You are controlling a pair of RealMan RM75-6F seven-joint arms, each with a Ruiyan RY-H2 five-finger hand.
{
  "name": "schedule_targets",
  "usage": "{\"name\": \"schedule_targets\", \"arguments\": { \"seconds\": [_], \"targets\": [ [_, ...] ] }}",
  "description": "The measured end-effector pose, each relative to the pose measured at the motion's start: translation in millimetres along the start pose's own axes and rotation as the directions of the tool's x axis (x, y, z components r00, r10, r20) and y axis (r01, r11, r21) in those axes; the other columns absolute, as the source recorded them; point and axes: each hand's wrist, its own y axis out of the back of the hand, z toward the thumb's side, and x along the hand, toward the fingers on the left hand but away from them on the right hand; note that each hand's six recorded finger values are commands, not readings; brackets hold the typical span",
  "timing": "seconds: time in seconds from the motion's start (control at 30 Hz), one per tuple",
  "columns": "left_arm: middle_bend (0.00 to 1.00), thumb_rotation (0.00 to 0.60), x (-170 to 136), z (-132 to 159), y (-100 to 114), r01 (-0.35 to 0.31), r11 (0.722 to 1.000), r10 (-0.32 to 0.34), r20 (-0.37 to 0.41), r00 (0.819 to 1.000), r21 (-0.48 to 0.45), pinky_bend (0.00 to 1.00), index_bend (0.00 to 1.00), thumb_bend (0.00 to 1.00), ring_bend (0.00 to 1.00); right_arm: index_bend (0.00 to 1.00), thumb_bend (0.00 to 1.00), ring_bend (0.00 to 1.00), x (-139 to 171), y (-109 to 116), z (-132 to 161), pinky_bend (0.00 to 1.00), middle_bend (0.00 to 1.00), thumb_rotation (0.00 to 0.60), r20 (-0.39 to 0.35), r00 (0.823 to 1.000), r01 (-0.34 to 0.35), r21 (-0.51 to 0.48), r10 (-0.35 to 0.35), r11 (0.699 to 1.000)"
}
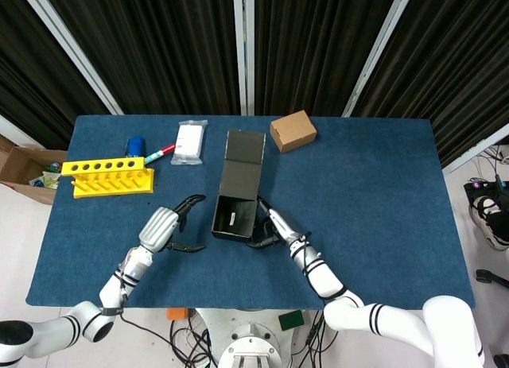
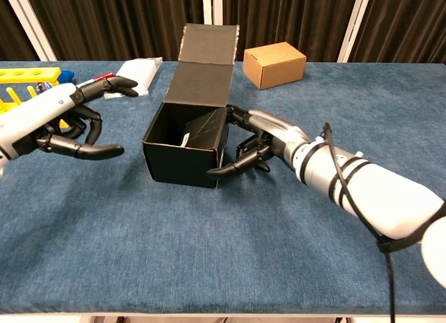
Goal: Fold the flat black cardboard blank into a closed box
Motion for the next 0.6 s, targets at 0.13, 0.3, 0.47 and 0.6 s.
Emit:
{"name": "schedule_targets", "arguments": {
  "seconds": [0.13,0.3,0.47,0.6],
  "targets": [
    [0.04,0.254,6.3,-7.3,-6.9,0.042,0.996,-0.048,-0.072,0.996,-0.080,0.98,0.02,0.03,0.66,0.01,0.03,0.70,6.9,6.5,-4.0,0.93,0.07,0.600,0.004,1.000,0.010,0.008,-0.010,1.000],
    [0.01,0.427,18.3,-13.2,-12.5,0.080,0.983,-0.100,-0.121,0.988,-0.163,0.98,0.01,0.03,0.66,0.01,0.03,0.70,15.0,18.8,-9.6,0.93,0.08,0.600,0.015,1.000,0.020,0.023,-0.020,1.000],
    [0.01,0.550,26.8,-16.7,-14.8,0.099,0.974,-0.125,-0.120,0.985,-0.203,0.98,0.01,0.03,0.66,0.01,0.03,0.70,30.4,43.4,-17.9,0.93,0.08,0.600,0.031,0.999,0.039,0.059,-0.041,0.997],
    [0.01,0.556,30.8,-16.4,-19.7,0.108,0.964,-0.138,-0.112,0.984,-0.242,0.98,0.01,0.03,0.66,0.01,0.03,0.70,44.3,62.4,-23.9,0.93,0.09,0.600,0.048,0.997,0.057,0.082,-0.061,0.995]
  ]
}}
